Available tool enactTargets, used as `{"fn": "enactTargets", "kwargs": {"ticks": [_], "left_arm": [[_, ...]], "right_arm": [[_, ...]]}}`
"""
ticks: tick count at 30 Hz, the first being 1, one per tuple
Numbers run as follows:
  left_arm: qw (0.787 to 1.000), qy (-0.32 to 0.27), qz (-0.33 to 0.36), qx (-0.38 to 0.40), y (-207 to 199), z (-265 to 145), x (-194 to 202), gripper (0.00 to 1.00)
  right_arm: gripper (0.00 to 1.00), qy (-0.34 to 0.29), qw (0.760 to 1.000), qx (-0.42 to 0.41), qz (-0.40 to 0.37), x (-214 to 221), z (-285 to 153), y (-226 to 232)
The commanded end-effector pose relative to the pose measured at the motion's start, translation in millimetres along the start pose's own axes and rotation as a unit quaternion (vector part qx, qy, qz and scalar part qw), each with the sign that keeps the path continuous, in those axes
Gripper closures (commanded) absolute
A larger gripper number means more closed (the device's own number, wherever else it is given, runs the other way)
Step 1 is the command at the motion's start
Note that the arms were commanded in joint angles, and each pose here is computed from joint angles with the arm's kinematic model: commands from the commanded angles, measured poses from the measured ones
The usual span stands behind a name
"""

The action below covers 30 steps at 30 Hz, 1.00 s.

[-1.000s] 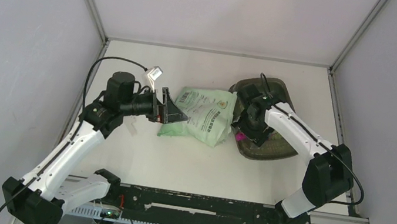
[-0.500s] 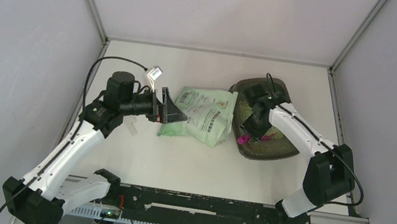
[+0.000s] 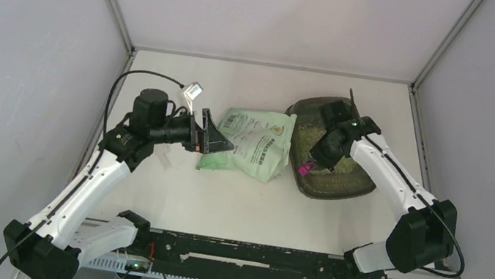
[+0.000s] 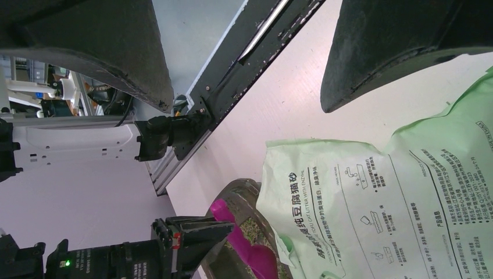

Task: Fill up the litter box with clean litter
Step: Pick up the spatula from the litter box, then pour the cat litter into the litter box.

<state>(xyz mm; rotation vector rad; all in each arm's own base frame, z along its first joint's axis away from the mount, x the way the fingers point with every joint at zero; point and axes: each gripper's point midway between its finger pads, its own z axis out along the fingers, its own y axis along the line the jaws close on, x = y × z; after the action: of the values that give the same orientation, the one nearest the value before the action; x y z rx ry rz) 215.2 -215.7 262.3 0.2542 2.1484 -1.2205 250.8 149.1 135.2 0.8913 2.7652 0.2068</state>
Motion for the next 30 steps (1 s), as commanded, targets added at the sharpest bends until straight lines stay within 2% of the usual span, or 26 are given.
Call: {"fn": "enactTargets", "kwargs": {"ticks": [1, 7, 9, 17, 23, 30], "left_arm": [[1.000, -0.011, 0.007, 0.012, -3.9, -2.4, -2.7, 0.00], [1.000, -0.016, 0.008, 0.015, -9.1, -6.1, -5.6, 0.00], [1.000, -0.016, 0.008, 0.016, -10.4, -6.8, -6.4, 0.00], [0.999, -0.036, -0.002, 0.030, -17.1, -8.1, -11.3, 0.00], [0.998, -0.041, 0.003, 0.037, -23.5, -13.9, -10.9, 0.00], [0.999, -0.034, 0.001, 0.032, -17.0, -12.5, -3.9, 0.00]], "right_arm": [[1.00, 0.013, 0.998, -0.051, -0.026, -9.9, -24.1, 2.1], [1.00, 0.055, 0.989, -0.138, 0.010, -28.0, -51.3, 3.3], [1.00, 0.095, 0.979, -0.179, 0.028, -29.2, -65.4, 10.0], [1.00, 0.181, 0.946, -0.259, 0.077, -44.4, -115.5, 48.2], [1.00, 0.246, 0.928, -0.257, 0.112, -40.9, -91.3, 51.1], [1.00, 0.259, 0.912, -0.285, 0.138, -50.6, -84.4, 53.8]]}}
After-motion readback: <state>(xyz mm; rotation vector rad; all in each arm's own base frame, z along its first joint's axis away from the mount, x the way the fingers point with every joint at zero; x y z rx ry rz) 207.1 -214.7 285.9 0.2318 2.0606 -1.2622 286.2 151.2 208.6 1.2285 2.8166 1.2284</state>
